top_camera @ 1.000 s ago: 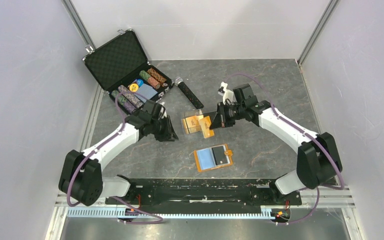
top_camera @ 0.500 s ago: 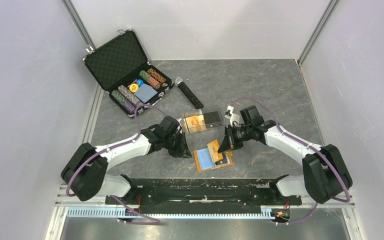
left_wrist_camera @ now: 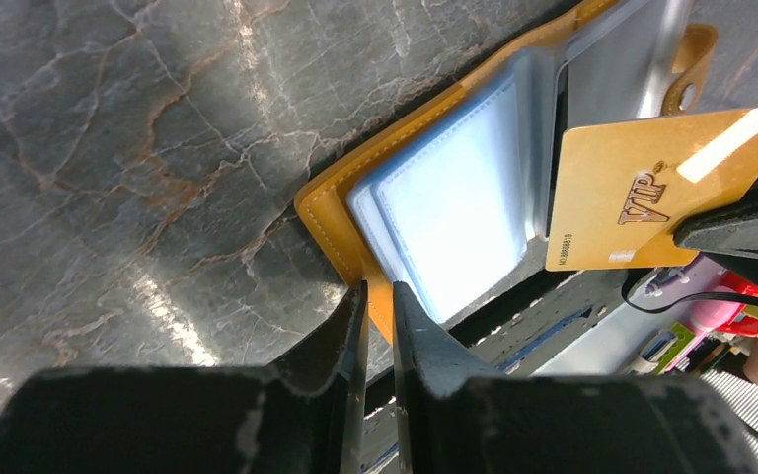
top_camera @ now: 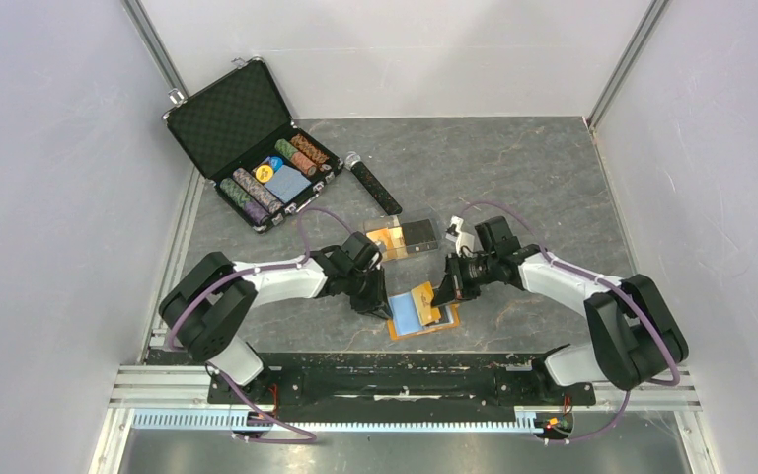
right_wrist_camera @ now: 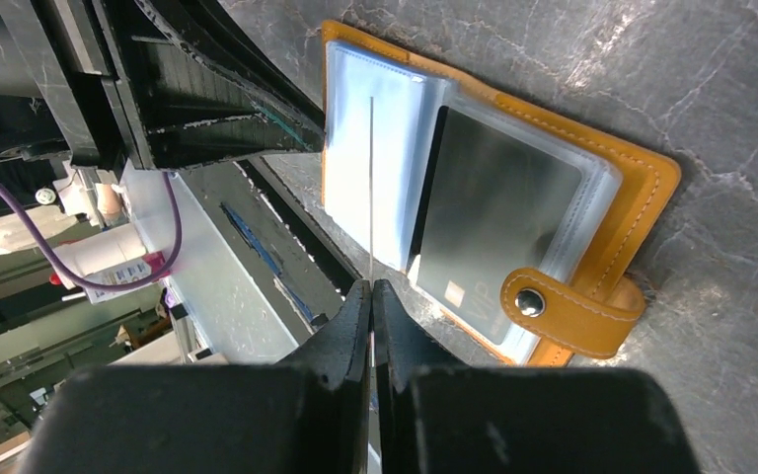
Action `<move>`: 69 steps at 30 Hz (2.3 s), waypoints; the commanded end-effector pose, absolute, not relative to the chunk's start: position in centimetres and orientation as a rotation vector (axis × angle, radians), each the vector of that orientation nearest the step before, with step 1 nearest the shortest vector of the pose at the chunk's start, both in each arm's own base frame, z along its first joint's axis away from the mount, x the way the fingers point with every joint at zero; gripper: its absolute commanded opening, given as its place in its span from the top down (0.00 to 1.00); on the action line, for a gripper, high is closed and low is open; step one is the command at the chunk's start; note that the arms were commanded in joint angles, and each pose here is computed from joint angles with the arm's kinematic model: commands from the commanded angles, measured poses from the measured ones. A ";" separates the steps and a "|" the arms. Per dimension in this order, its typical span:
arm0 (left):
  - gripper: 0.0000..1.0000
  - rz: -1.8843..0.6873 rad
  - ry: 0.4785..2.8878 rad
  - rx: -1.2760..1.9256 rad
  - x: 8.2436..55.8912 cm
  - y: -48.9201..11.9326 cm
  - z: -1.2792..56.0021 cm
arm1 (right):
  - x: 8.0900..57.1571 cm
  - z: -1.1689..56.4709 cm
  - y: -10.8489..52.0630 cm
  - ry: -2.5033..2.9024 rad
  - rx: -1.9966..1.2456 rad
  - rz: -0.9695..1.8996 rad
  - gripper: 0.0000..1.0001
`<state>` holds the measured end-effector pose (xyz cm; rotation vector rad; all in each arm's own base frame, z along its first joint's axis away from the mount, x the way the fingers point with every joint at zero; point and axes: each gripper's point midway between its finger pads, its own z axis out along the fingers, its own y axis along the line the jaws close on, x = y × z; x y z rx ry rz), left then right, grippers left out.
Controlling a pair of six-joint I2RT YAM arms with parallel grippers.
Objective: Put the credit cards into the card holder
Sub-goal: Insert the credit card into the card holder.
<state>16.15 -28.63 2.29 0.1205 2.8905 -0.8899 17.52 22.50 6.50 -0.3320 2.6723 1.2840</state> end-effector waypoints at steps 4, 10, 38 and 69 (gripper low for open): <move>0.81 -0.935 2.890 0.109 16.9 -30.6 2.7 | 18.1 5.5 22.7 2.655 -0.352 1.286 1.00; 0.83 -0.889 2.930 0.116 16.8 -30.4 1.8 | 18.4 5.0 22.4 2.672 -0.340 1.257 1.00; 0.88 -0.800 2.970 0.119 16.4 -29.5 0.9 | 19.6 5.4 21.3 2.677 -0.285 1.231 1.00; 0.89 -0.788 2.989 0.148 15.9 -29.9 0.5 | 17.5 2.4 21.0 2.689 -0.164 1.271 1.00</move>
